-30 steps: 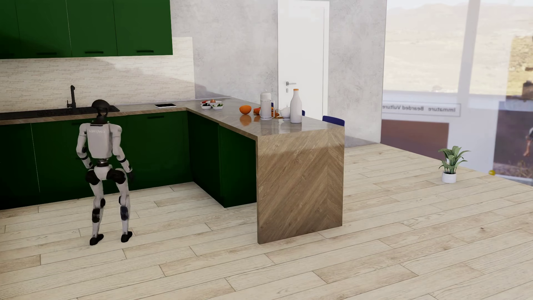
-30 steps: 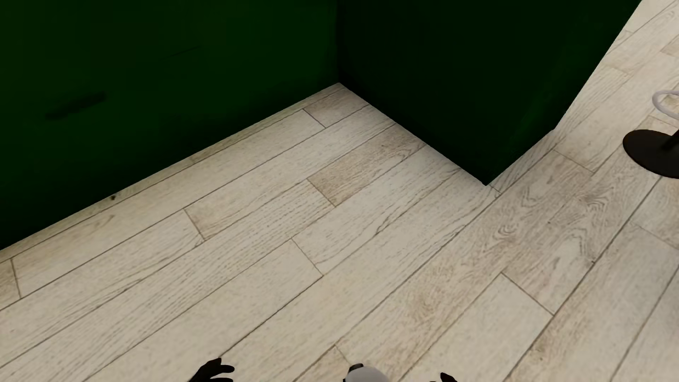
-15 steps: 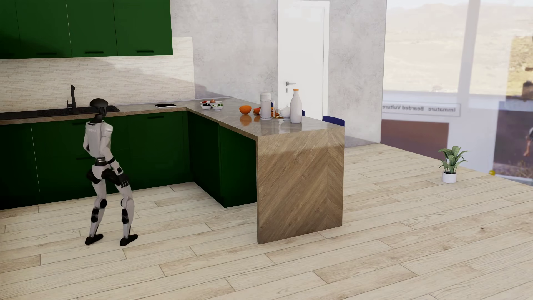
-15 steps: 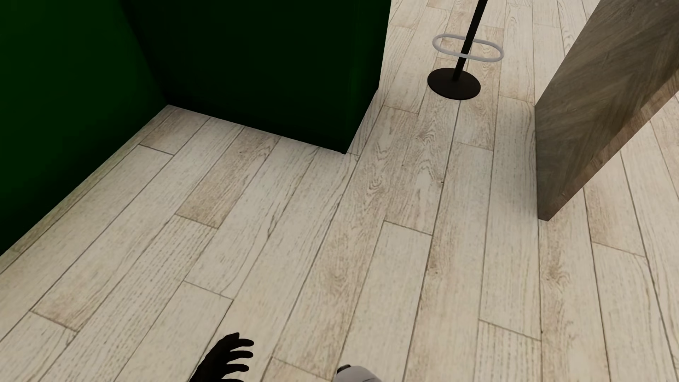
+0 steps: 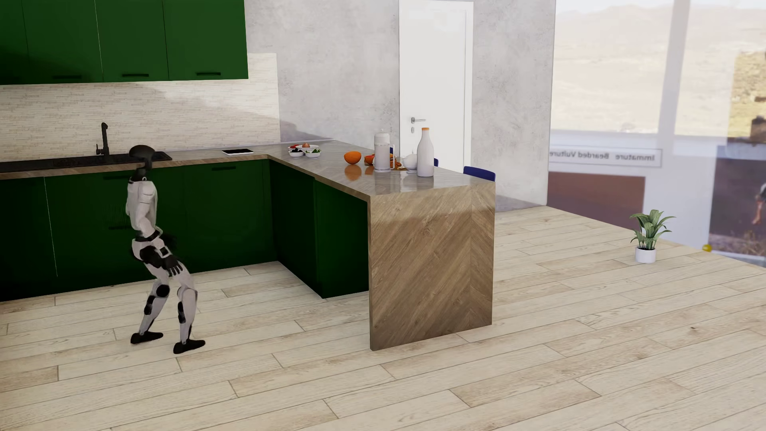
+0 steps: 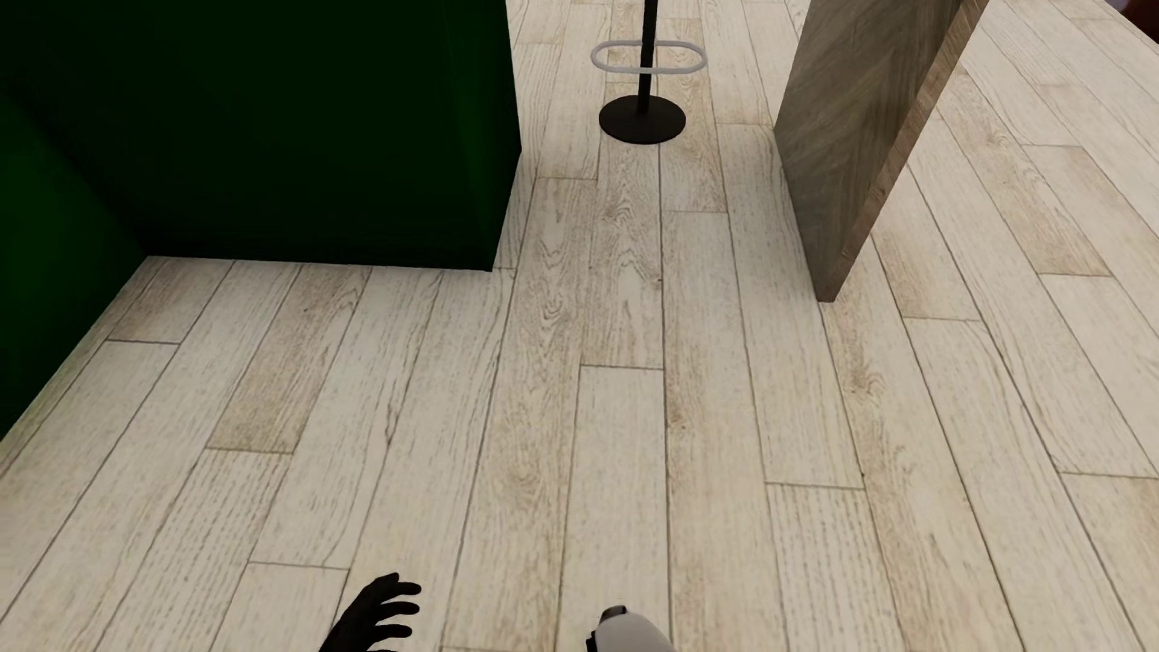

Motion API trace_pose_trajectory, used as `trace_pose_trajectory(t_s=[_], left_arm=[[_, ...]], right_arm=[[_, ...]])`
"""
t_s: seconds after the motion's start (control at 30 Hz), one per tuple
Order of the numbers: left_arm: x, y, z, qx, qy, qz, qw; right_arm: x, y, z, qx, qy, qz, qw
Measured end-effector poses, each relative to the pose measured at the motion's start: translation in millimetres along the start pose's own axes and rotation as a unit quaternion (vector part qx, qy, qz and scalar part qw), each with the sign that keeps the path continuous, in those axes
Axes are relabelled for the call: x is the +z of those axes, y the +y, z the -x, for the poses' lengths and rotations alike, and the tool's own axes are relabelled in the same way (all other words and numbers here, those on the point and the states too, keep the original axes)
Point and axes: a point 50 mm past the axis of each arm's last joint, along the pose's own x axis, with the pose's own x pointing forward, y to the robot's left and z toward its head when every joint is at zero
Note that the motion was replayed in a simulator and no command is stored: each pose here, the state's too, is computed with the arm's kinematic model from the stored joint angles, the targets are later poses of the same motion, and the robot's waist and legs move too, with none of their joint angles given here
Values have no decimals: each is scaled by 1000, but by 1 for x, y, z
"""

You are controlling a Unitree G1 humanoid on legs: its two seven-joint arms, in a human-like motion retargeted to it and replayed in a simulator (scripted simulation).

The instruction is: Face back

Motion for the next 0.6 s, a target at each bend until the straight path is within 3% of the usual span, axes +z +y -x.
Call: trace_pose_trajectory(t_s=[0.1,0.17,0.27,0.33,0.43,0.47,0.6], left_arm=[[-19,22,2,8,61,-23,998],[13,22,-8,4,7,-11,1000],[25,-9,-9,-10,-39,21,999],[28,3,-15,16,-41,42,998],[-1,28,-3,37,1,8,999],[-9,32,2,50,14,14,999],[-18,26,5,47,30,28,998]], right_arm=[[3,11,6,-15,-39,-39,998],[4,8,5,-21,-36,-14,999],[-6,6,3,11,-8,62,998],[-27,2,13,9,12,40,999],[11,2,2,16,-42,89,995],[35,5,-3,27,-76,88,993],[59,12,-5,61,-122,44,990]])
